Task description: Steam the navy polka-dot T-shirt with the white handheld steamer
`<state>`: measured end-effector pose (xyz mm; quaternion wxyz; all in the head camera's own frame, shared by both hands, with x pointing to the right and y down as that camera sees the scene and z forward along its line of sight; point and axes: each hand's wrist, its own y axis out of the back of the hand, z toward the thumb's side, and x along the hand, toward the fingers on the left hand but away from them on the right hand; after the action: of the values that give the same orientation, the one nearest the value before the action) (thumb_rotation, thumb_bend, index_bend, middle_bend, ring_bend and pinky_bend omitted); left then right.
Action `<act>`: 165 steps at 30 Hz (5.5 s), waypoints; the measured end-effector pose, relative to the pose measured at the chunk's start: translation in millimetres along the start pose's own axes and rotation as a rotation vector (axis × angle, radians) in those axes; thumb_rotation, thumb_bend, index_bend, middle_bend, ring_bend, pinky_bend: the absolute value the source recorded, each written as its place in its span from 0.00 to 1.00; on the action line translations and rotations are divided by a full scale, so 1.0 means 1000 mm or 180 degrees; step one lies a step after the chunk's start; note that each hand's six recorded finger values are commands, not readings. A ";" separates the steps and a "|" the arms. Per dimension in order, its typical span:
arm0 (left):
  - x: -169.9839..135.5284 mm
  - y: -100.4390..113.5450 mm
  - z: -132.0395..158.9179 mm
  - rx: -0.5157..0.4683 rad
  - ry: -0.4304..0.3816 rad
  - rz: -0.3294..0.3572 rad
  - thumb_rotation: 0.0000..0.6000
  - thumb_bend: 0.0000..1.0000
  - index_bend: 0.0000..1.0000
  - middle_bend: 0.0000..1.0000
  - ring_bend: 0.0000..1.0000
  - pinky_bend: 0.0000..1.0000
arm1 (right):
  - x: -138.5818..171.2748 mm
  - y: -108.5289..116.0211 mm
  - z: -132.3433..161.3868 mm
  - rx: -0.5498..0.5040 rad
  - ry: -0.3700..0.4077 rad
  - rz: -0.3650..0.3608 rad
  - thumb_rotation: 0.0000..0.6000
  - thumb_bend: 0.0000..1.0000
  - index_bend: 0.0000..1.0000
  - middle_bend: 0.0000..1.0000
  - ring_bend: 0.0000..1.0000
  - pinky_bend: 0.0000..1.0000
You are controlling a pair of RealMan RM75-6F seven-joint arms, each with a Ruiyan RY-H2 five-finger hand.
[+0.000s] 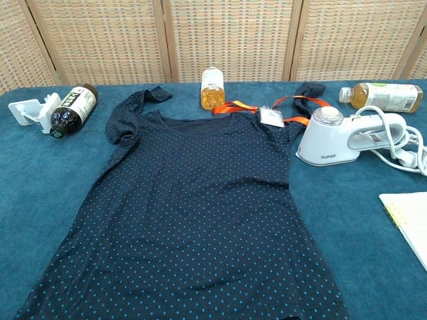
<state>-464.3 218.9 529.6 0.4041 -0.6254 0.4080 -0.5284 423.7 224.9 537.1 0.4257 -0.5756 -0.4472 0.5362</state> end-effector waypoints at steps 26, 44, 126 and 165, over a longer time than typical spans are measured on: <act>0.016 -0.013 -0.003 0.0063 0.0133 -0.0096 1.00 0.00 0.00 0.00 0.00 0.00 | -0.126 -0.067 0.048 0.0007 0.0493 0.0661 1.00 0.40 0.00 0.00 0.00 0.00; 0.028 -0.022 -0.006 0.0119 0.0272 -0.0177 1.00 0.00 0.00 0.00 0.00 0.00 | -0.196 -0.140 0.100 0.0354 0.0624 0.0940 1.00 0.48 0.00 0.00 0.00 0.00; 0.040 -0.027 -0.034 -0.0083 0.0493 -0.0293 1.00 0.00 0.00 0.00 0.00 0.00 | -0.220 -0.151 0.349 -0.0195 0.2019 0.0566 1.00 1.00 0.82 0.67 0.77 0.97; 0.040 -0.028 -0.033 -0.0080 0.0486 -0.0303 1.00 0.00 0.00 0.00 0.00 0.00 | -0.192 -0.215 0.293 0.0594 0.1969 0.0610 1.00 1.00 0.82 0.67 0.77 0.97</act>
<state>-490.5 188.5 573.1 0.3384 -0.6070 0.4140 -0.5879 113.7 92.8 772.5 0.5398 -0.7090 -0.1896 0.4123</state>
